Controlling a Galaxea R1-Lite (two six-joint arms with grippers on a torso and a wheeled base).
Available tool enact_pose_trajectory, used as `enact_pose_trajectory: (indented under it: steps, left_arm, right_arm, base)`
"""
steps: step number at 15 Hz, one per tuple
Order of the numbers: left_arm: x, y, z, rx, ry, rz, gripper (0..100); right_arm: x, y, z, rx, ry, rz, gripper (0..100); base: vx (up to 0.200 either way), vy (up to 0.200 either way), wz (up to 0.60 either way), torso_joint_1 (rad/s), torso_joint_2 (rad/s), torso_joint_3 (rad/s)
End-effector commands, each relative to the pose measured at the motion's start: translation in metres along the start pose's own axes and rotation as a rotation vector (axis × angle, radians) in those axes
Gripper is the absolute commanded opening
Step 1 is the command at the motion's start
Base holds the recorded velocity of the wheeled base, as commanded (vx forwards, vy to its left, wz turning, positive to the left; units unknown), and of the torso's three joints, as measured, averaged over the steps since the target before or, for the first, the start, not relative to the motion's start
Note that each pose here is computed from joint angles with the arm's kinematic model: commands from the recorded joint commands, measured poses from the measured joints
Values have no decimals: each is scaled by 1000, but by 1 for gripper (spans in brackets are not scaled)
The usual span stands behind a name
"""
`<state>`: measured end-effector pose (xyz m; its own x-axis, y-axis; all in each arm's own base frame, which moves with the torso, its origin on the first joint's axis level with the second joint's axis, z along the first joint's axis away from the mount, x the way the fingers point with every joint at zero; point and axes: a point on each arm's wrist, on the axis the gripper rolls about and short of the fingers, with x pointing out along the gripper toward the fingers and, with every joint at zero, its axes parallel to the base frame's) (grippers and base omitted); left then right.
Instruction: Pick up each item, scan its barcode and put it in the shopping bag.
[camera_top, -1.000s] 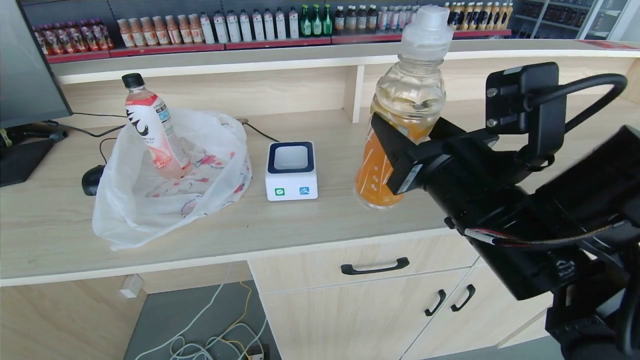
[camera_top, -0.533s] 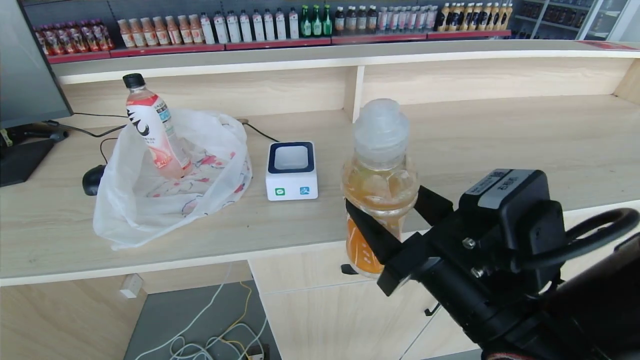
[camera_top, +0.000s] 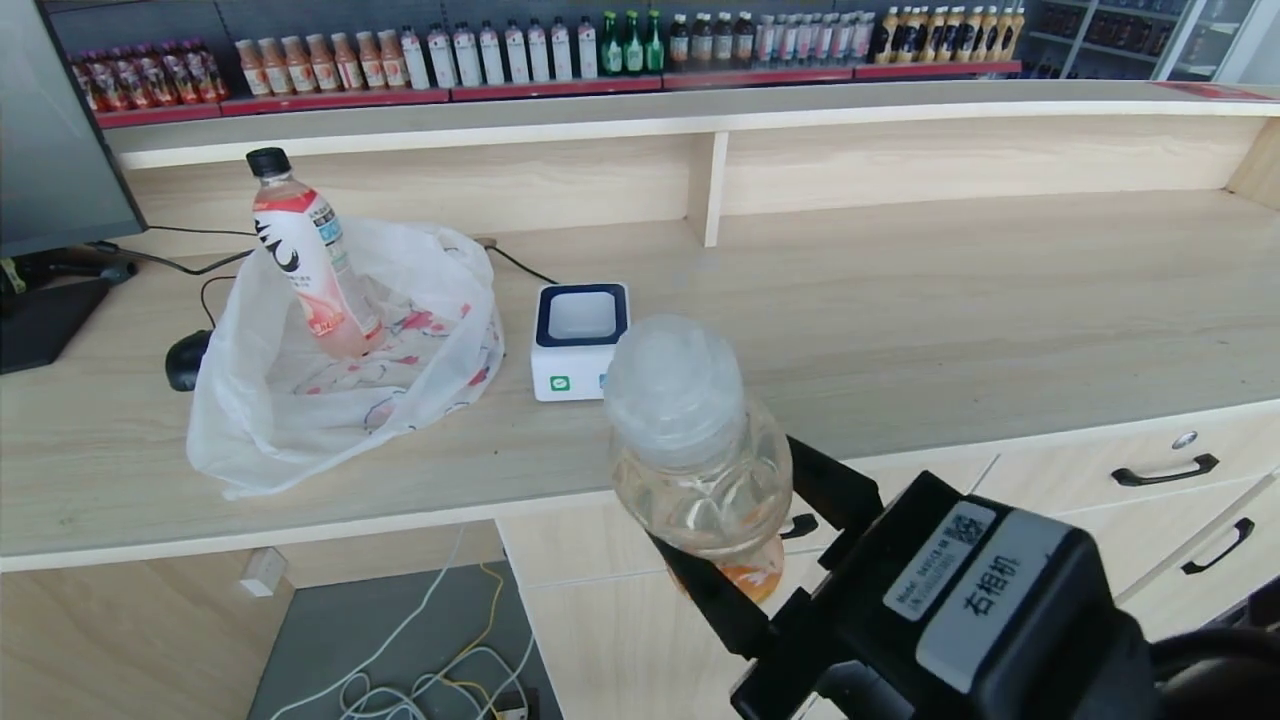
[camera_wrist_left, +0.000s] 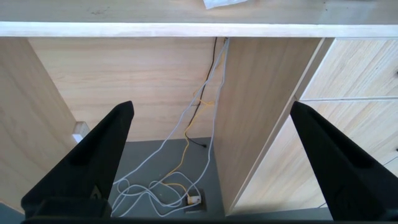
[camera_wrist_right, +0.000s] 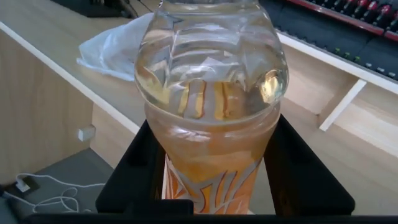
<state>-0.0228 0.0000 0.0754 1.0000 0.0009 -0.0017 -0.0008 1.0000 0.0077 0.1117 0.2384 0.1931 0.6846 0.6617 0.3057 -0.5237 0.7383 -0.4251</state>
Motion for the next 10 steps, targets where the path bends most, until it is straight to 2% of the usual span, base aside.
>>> enact_pose_trajectory:
  steps: [1, 2, 8, 10]
  left_arm:
    - [0, 0, 0, 0, 0, 1, 100]
    - [0, 0, 0, 0, 0, 1, 100]
    - [0, 0, 0, 0, 0, 1, 100]
    - [0, 0, 0, 0, 0, -1, 100]
  right_arm:
    - [-3, 8, 1, -24, -4, 33, 0]
    - [-5, 8, 1, -70, -4, 39, 0]
    - [-15, 8, 3, -154, -16, 56, 0]
    - [-22, 8, 4, -249, -19, 69, 0]
  base:
    - [0, 0, 0, 0, 0, 0]
    - [0, 0, 0, 0, 0, 0]
    - [0, 0, 0, 0, 0, 0]
    - [0, 0, 0, 0, 0, 0]
